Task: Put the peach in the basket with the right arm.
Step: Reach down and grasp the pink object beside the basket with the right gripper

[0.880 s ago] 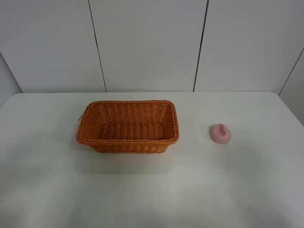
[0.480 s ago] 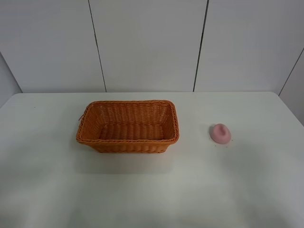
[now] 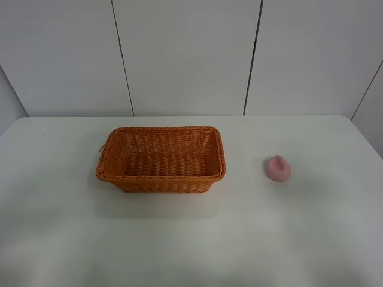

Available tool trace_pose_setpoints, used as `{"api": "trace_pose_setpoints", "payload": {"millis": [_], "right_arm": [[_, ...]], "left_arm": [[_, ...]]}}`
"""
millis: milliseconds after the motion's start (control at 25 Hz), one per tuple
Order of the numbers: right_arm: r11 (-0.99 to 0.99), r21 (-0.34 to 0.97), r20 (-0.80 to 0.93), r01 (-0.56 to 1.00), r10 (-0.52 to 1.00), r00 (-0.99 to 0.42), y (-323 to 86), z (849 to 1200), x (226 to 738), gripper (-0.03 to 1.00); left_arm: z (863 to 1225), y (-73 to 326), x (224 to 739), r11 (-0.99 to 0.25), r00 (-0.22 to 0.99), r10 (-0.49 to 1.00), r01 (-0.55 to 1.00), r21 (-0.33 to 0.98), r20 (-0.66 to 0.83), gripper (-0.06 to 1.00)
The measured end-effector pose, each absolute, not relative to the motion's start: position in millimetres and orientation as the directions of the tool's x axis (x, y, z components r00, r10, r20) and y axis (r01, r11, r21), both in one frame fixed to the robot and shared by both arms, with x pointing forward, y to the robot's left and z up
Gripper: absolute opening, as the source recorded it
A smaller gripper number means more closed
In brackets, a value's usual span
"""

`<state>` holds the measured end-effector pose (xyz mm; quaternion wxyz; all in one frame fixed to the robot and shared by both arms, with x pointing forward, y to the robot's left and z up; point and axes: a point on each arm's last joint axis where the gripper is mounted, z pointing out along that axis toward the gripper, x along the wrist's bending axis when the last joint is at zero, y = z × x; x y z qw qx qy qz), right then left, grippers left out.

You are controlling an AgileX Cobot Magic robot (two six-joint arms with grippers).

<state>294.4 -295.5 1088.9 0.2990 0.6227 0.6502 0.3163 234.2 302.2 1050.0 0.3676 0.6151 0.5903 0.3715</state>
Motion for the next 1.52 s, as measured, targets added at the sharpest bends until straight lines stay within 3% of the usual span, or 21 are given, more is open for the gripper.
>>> {"api": "trace_pose_setpoints", "payload": {"millis": [320,760,1000,1520], "right_arm": [[0.028,0.570,0.010,0.821,0.999,-0.041,-292,1093,435,0.70],[0.028,0.275,0.021,0.961,0.999,-0.035,-287,999,617,0.70],[-0.032,0.193,0.112,0.981,0.994,0.010,-279,964,643,0.70],[0.052,0.187,0.083,0.981,0.994,-0.069,-265,955,645,0.70]], "left_arm": [[1050,302,234,-0.033,0.027,0.999,0.453,0.891,0.023,0.99],[1050,302,234,-0.033,0.027,0.999,0.453,0.891,0.023,0.99],[1050,302,234,-0.033,0.027,0.999,0.453,0.891,0.023,0.99],[1050,302,234,-0.033,0.027,0.999,0.453,0.891,0.023,0.99]]}}
